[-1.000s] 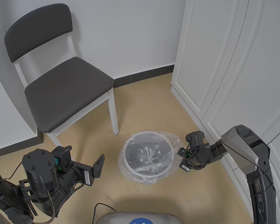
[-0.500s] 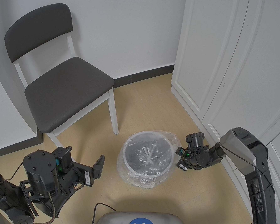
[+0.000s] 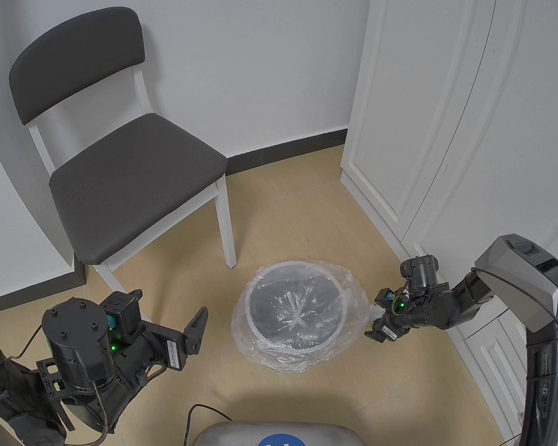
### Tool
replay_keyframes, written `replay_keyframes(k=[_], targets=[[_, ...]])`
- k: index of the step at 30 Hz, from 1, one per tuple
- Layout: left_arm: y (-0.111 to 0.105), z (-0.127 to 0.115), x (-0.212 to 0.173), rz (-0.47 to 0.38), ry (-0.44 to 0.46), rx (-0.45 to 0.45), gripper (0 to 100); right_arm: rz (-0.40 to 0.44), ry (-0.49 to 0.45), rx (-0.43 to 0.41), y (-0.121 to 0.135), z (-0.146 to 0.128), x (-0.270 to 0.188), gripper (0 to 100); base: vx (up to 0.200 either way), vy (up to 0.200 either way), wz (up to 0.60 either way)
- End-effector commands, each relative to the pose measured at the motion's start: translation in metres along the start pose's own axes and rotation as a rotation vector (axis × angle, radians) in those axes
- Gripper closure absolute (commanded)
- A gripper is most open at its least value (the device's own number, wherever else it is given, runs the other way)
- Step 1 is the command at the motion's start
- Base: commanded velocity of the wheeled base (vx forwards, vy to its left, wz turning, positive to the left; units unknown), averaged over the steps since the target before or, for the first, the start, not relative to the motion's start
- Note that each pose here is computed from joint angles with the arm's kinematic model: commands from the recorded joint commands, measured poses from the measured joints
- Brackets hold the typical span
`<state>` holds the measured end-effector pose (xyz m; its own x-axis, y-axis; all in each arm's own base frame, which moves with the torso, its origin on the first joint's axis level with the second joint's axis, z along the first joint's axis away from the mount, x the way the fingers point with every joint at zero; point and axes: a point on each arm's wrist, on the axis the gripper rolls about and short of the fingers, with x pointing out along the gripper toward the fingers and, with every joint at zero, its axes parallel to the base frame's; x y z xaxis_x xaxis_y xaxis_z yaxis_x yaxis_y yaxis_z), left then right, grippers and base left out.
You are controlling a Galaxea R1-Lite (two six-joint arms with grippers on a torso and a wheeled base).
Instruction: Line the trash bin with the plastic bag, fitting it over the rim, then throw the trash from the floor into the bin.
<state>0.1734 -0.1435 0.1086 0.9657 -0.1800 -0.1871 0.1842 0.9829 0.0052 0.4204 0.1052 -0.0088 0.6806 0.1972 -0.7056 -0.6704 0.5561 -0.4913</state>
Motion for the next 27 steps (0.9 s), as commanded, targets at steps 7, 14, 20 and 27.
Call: replay_keyframes(k=[7, 14, 20, 27], targets=[[0.002, 0.004, -0.005, -0.005, -0.018, -0.01, 0, -0.169, 0.017, 0.096, -0.021, -0.001, 0.012, 0, 0.0, 0.0, 0.0], [0.001, 0.002, -0.003, -0.002, -0.008, -0.007, 0, -0.271, 0.017, 0.243, -0.036, -0.002, 0.046, 0, 0.0, 0.0, 0.0], [0.001, 0.0, -0.001, -0.002, 0.001, -0.005, 0, -0.387, 0.021, 0.254, -0.034, -0.005, 0.085, 0, 0.0, 0.0, 0.0], [0.001, 0.0, -0.001, 0.0, 0.0, -0.006, 0, -0.357, 0.006, 0.201, -0.012, -0.001, 0.117, 0, 0.0, 0.0, 0.0]])
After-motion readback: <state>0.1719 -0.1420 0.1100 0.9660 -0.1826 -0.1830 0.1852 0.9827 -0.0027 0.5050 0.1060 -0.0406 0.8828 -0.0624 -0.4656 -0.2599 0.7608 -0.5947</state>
